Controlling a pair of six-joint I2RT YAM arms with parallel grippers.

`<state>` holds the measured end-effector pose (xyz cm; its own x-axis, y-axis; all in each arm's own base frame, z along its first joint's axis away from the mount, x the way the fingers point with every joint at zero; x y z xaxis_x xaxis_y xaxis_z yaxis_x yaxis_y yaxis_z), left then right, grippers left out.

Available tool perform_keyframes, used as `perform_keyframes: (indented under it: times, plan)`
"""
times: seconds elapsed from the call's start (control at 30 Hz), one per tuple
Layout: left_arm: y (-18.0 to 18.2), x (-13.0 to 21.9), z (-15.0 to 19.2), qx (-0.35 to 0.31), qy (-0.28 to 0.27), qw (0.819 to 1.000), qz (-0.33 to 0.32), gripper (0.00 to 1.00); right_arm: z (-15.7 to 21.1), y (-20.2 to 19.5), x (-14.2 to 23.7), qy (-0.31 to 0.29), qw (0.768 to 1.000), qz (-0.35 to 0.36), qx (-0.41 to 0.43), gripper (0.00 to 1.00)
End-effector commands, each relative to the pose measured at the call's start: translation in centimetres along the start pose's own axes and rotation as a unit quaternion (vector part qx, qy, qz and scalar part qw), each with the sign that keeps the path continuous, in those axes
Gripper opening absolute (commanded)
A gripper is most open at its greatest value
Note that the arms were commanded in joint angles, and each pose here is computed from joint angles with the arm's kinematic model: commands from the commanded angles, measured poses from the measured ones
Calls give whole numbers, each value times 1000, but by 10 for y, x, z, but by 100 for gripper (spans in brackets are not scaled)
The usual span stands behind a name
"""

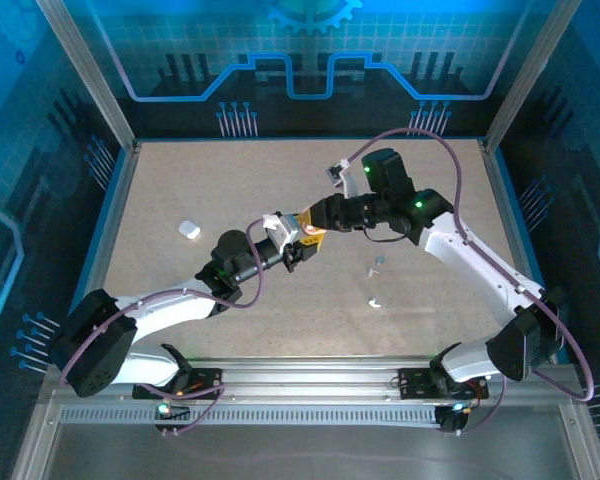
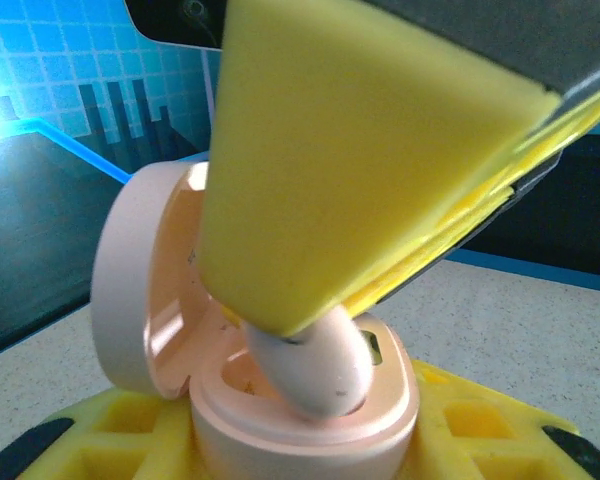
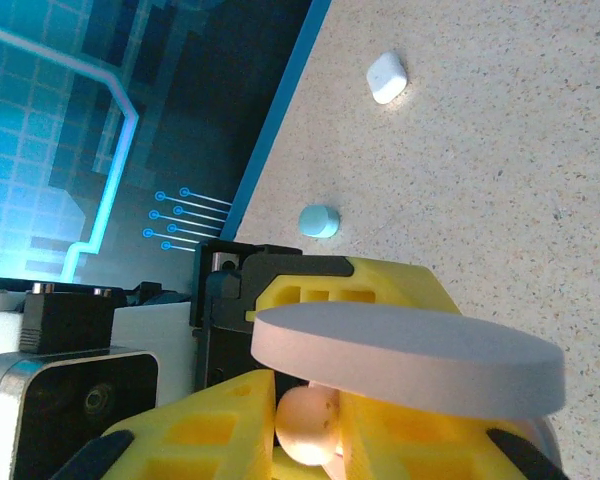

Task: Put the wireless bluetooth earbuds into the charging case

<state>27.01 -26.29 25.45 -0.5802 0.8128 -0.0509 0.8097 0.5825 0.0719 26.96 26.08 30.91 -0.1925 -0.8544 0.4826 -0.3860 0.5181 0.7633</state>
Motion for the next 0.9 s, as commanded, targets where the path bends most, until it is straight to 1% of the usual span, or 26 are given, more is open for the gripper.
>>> perform_keyframes:
  times: [0.0,0.47,0.87]
  plan:
    - [-2,-1,-28,-9,-56,998,5,39,8,-4,-5,22,999,25,-3,26]
    - [-2,-1,-26,-9,-52,999,3,39,-1,7,8,-10,999,34,8,36]
    - [-1,-2,-25,-9,-51,999,1,39,-3,18,22,-30,999,24,24,39]
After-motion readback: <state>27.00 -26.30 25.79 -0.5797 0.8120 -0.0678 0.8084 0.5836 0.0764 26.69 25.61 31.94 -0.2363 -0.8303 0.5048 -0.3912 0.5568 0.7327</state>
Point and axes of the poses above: each hand's point on the last joint's axis, 136 mm out from that joint toward the fingers, its own x axis back along the fingers, its own y axis along the line the jaws close on, z = x × y, the point moved 4 cm from there along x, back along the fingers, and after that the axes turned 1 degree about -x, right-handed, at the moved point
